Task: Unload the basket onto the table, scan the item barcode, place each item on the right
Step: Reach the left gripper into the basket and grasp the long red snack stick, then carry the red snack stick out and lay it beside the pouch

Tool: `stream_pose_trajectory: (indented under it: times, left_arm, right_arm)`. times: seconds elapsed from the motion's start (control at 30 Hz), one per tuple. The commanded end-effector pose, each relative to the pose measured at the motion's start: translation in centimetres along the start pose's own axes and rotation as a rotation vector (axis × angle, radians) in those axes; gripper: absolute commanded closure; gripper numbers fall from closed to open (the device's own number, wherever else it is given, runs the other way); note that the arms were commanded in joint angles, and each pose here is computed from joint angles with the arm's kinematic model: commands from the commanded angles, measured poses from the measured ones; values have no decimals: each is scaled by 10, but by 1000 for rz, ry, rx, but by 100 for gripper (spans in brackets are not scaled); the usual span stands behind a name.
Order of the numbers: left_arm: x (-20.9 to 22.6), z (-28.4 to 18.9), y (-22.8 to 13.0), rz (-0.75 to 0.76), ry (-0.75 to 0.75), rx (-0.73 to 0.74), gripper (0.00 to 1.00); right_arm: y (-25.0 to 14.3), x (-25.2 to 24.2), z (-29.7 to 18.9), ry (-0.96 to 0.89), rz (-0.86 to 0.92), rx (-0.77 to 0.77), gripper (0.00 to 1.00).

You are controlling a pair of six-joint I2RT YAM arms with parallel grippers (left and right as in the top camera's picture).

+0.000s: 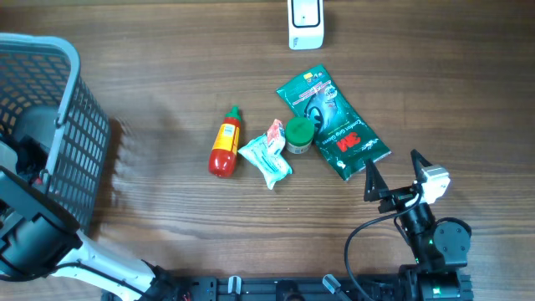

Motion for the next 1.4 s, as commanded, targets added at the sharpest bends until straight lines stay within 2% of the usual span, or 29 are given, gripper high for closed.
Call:
stream_pose_trajectory:
  times: [0.0,0.13,0.33,0.47,0.57,0.67,0.8,1.07,1.37]
  left_arm:
    - [9,24,-33,2,9,172,96]
    - [5,-20,-19,-3,-23,106,96]
    - [4,-140,-3,-125,-178,-164,96]
    - [13,-213,-11,-201,-293,-335,96]
    - [14,-263,-28,-195,-465,-400,96]
    - [7,-302,-54,-126,-698,-369,96]
    - [-8,-325,-90,0,-858,-267,96]
    - [-68,-339,-174,359,-981,-31,96]
    - [-108,-339,-251,665,-929,7,96]
  right_arm:
    - [0,0,0,-2,5,-1,0]
    - [0,0,0,-2,5,-1,0]
    - [0,0,0,-2,5,-1,0]
    - [0,0,0,-2,5,-1,0]
    - [0,0,0,-2,6,-1,0]
    - [0,0,0,-2,5,-1,0]
    - [0,0,0,-2,5,-1,0]
    - [0,0,0,-2,5,-1,0]
    - [0,0,0,-2,5,-1,0]
Point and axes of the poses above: each gripper's point midway between its finger pads, its own z axis out along the fingers, its own x axis along the line the jaws close on, y = z × x, the point moved 9 cm from there along -z, back along the fingers, and after that the axes turned 15 degrees about -z, right-handed, at the moved point
